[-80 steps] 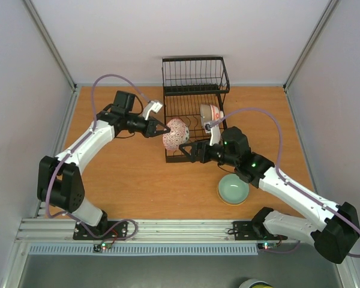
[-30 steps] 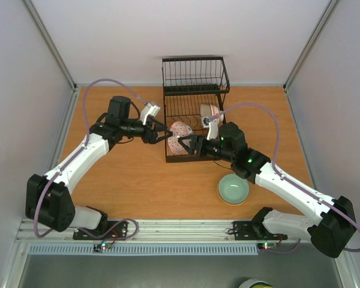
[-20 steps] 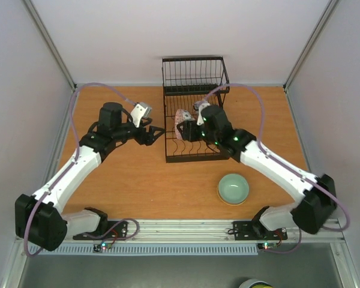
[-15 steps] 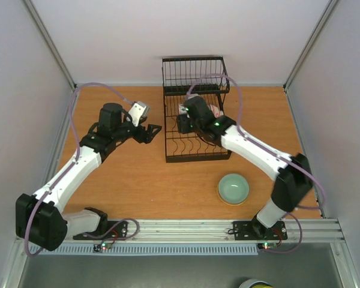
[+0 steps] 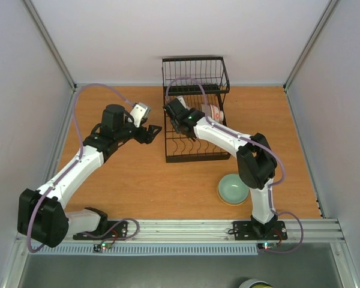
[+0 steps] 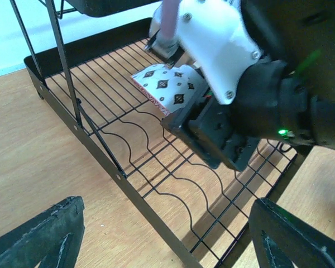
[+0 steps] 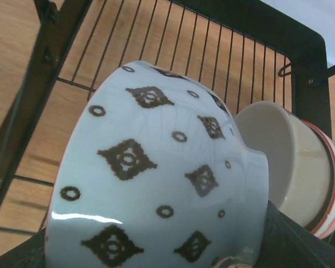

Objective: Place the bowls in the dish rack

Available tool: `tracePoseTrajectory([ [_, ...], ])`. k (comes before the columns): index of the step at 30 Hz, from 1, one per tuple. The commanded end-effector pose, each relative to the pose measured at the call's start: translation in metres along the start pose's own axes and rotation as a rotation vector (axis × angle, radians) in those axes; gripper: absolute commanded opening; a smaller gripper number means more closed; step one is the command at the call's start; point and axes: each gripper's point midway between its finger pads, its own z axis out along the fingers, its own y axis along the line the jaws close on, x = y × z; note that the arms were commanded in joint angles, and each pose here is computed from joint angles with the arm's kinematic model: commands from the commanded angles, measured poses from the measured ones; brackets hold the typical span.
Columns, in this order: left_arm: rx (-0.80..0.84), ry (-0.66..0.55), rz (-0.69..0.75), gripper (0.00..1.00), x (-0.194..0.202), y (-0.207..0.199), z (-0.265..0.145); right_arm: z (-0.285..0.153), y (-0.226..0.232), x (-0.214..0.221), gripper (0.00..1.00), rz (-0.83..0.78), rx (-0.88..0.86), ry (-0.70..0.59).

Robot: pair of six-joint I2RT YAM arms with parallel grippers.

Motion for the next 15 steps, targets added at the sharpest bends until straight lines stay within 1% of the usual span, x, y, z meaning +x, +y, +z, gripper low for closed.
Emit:
tracePoseTrajectory([
  [1, 0.037, -0.062, 0.049, 0.81, -0.011, -0.006, -0.001, 0.017, -0.005, -0.014, 0.01, -0.06, 0.1, -0.048],
  [6, 0.053, -0.062, 0.052, 0.8, -0.009, -0.009, -0.001, 0.041, -0.01, -0.006, 0.01, -0.025, 0.102, -0.02],
  [11, 0.062, -0.07, 0.057, 0.8, -0.009, -0.011, -0.001, 0.055, -0.016, 0.0, 0.01, 0.026, 0.081, -0.006],
  [15, 0.066, -0.06, 0.053, 0.8, -0.007, -0.01, 0.003, 0.063, -0.012, 0.006, 0.01, 0.035, 0.051, 0.015],
])
